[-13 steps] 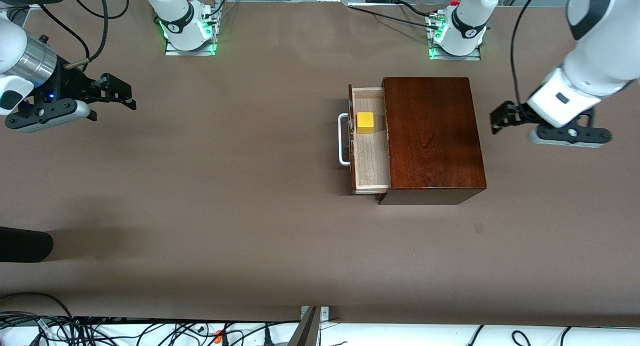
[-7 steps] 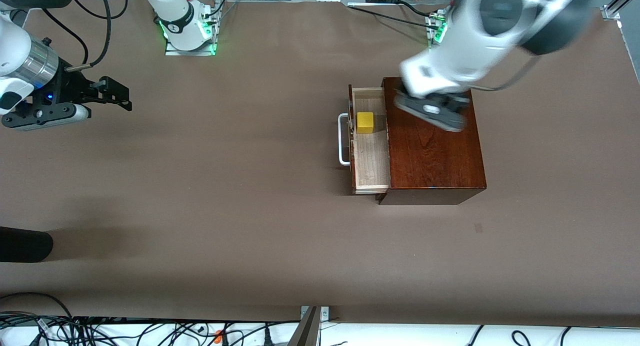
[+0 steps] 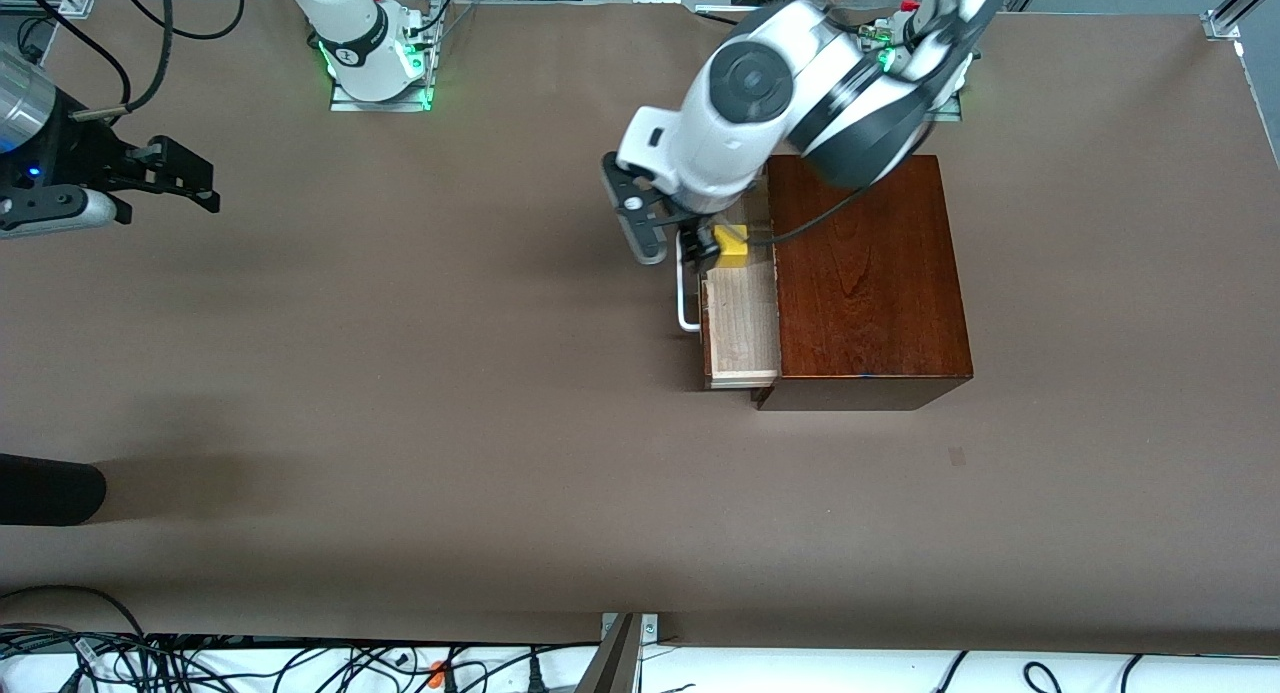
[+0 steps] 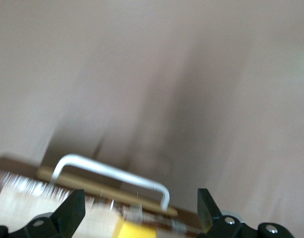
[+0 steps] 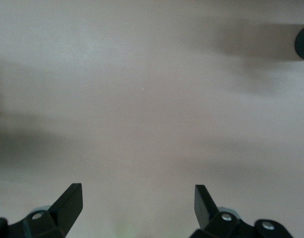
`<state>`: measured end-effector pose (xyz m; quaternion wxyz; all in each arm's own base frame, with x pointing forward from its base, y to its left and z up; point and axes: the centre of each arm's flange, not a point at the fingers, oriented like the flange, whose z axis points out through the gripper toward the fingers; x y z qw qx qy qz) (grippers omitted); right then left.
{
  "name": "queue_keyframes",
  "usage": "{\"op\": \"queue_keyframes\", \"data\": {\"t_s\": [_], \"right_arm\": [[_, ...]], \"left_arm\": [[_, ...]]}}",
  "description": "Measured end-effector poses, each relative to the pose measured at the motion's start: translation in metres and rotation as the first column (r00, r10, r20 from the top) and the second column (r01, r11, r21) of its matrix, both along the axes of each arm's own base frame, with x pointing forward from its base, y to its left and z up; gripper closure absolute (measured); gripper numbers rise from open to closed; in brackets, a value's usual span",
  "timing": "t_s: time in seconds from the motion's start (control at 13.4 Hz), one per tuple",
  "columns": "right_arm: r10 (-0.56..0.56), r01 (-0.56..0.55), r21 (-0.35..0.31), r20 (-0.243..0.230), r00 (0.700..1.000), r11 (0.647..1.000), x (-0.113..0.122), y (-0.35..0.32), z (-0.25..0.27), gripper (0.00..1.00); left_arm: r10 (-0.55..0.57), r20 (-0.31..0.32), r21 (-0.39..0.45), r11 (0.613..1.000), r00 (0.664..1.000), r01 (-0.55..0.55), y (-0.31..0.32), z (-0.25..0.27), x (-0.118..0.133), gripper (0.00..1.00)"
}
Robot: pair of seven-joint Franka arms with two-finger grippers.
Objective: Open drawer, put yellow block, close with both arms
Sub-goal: 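Move the left gripper over the box to the drawer front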
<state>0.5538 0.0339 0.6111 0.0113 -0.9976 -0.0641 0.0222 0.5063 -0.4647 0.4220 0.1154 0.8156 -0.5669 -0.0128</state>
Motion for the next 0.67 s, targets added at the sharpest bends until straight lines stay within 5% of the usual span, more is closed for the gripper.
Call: {"op": "queue_keyframes", "data": {"t_s": [0.15,0.3,0.67], "right_arm": [[-0.009,0.009,-0.004,-0.011,1.0,1.0,0.001,-0.005,-0.004,0.0],[-0.004,0.004,-0.005,-0.013,1.0,1.0,0.002,-0.003,-0.005,0.0],[0.016,-0.016,-0.005,-0.01,1.0,1.0,0.001,0.009,-0.004,0.0]], "left_arm": [[-0.145,0.028,-0.001,0.989,0.989,0.145,-0.021,-0.038,-0.005,0.0],[-0.272,0.068,0.085,0.96,0.96,0.266,-0.038,-0.068,-0.017,0.0],[-0.416,0.062,0.187,0.898,0.907,0.399,-0.056,-0.106,-0.041,0.0]]}}
